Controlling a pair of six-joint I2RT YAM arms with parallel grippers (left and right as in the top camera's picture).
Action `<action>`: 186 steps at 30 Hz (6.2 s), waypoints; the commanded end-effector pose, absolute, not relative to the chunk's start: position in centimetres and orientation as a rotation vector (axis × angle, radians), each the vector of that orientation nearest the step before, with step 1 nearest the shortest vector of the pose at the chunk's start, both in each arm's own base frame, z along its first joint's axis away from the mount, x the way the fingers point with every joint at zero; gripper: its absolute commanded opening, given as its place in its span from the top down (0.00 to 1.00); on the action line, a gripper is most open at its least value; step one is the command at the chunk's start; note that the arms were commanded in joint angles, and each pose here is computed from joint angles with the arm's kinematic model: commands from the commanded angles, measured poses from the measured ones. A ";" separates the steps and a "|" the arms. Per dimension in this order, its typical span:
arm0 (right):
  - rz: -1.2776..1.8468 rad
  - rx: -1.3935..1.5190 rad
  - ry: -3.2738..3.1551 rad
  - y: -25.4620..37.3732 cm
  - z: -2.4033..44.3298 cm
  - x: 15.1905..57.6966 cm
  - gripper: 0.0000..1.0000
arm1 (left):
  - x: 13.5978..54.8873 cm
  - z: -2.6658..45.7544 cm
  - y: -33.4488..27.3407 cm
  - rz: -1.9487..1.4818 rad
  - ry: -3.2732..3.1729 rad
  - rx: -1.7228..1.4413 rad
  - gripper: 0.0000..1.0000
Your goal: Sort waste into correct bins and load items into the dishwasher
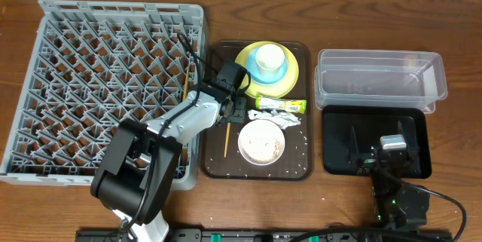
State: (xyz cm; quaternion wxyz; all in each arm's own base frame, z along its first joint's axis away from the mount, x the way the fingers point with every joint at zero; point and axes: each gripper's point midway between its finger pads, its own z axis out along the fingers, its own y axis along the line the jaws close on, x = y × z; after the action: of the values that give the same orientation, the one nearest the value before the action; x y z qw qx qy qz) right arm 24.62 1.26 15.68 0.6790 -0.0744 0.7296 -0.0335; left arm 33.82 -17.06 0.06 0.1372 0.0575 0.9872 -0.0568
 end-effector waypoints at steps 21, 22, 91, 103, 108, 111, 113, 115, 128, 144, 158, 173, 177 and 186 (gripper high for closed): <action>-0.078 -0.182 1.638 1.4 15.6 24.6 0.01 | 32.9 -1.3 -15.4 -0.054 2.903 0.055 0.92; -0.078 -0.182 1.638 1.4 15.6 24.6 0.01 | 32.9 -1.3 -15.5 -0.059 2.904 0.056 0.92; -0.078 -0.182 1.638 1.4 15.6 24.6 0.01 | 35.8 11.1 -5.1 0.190 2.626 0.062 0.92; -0.078 -0.182 1.637 1.4 15.6 24.6 0.01 | 36.3 12.8 -5.2 0.159 2.568 0.018 0.36; -0.078 -0.182 1.637 1.4 15.6 24.6 0.01 | 35.1 15.4 -4.9 0.098 2.515 -0.125 0.33; -0.078 -0.183 1.635 1.4 15.7 24.6 0.01 | 33.9 17.9 -4.6 0.042 2.456 -0.232 0.29; -0.079 -0.181 1.618 1.4 16.1 24.6 0.01 | 33.0 19.8 -4.4 0.006 2.408 -0.278 0.27; -0.080 -0.178 1.590 1.4 16.8 24.6 0.01 | 31.9 21.5 -4.1 -0.019 2.363 -0.292 0.27; 0.336 -0.447 1.536 8.6 17.0 22.6 0.01 | 26.0 24.6 -2.5 -0.041 2.325 -0.307 0.12; 0.579 -0.121 1.640 7.9 21.6 22.3 0.01 | 26.2 23.3 -2.6 -0.016 2.378 -0.304 0.07; 0.912 -0.258 2.302 12.4 28.6 23.9 0.01 | 26.5 22.8 -2.7 -0.006 2.398 -0.303 0.07; 0.173 -0.141 2.620 16.0 13.7 28.1 0.99 | 26.5 22.8 -2.7 -0.006 2.398 -0.303 0.06; 0.057 -0.101 2.661 16.4 10.9 28.6 0.99 | 26.5 22.8 -2.7 -0.006 2.399 -0.303 0.06; 0.212 -0.178 2.834 20.0 5.4 27.8 0.99 | 26.5 22.8 -2.7 -0.006 2.398 -0.303 0.06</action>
State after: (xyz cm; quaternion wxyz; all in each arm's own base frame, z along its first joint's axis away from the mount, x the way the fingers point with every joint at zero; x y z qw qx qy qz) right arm 28.61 18.81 6.31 0.1694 -0.0616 0.9823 0.0502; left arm 26.42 -2.85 22.61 0.3515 -0.1098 0.9297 -0.0032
